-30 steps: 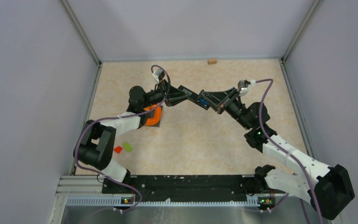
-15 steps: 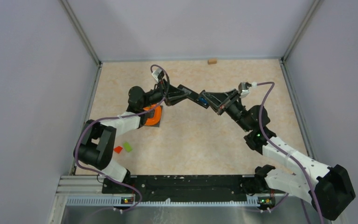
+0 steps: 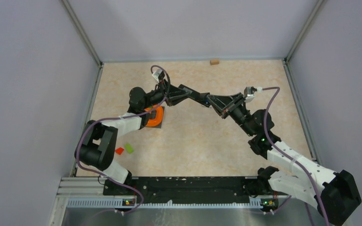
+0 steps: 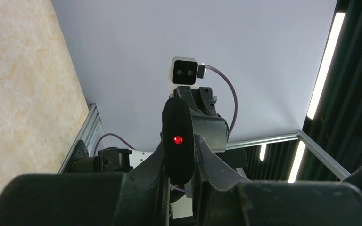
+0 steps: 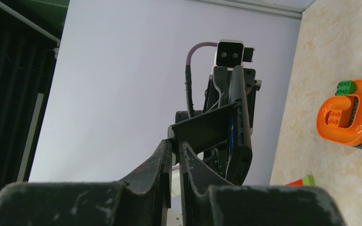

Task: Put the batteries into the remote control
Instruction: Load the battery cover into the remote control.

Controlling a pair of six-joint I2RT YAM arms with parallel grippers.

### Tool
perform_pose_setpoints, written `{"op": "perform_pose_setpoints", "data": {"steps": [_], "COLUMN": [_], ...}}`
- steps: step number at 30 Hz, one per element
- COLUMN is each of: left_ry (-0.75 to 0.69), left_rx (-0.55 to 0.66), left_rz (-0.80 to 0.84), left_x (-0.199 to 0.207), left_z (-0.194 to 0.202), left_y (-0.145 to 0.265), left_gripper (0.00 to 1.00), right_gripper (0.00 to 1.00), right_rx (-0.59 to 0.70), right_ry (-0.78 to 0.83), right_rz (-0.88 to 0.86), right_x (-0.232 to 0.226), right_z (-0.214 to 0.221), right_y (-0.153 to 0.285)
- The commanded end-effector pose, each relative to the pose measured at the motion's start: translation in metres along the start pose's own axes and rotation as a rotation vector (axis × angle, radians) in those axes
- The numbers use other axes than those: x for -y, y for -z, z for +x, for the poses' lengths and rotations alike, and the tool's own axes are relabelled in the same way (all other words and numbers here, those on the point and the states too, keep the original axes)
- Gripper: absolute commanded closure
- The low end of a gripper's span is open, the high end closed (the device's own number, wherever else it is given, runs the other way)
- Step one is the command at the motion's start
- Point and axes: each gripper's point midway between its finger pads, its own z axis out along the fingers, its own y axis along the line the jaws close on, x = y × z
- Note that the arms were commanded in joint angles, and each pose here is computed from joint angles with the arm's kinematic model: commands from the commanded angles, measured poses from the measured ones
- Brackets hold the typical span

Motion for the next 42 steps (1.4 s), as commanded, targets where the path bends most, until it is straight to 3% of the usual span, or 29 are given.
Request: {"op": "perform_pose_setpoints", "data": {"steps": [1, 24, 42], "left_ry": [-0.098, -0.113, -0.043], "left_rx": [-0.041, -0.032, -0.014], "left_rz": [0.124, 0.100, 0.021], "left_x": [0.038, 0.033, 0.003], "left_z": [0.014, 0.013, 0.005], "left_y": [-0.001, -0.001, -0.003], "left_gripper": [1.00, 1.00, 1.00], "right_gripper": [0.89, 0.79, 0.62], "right_rx": [-0.025, 0.037, 0.089], "right_ry": [0.030, 0.036, 0.038], "right_rz": [0.195, 0.262, 0.261], "right_x": [0.055, 0.051, 0.044], "right_z": [0.009, -0.004, -0.015], "right_y": [0.008, 0.018, 0.027]}}
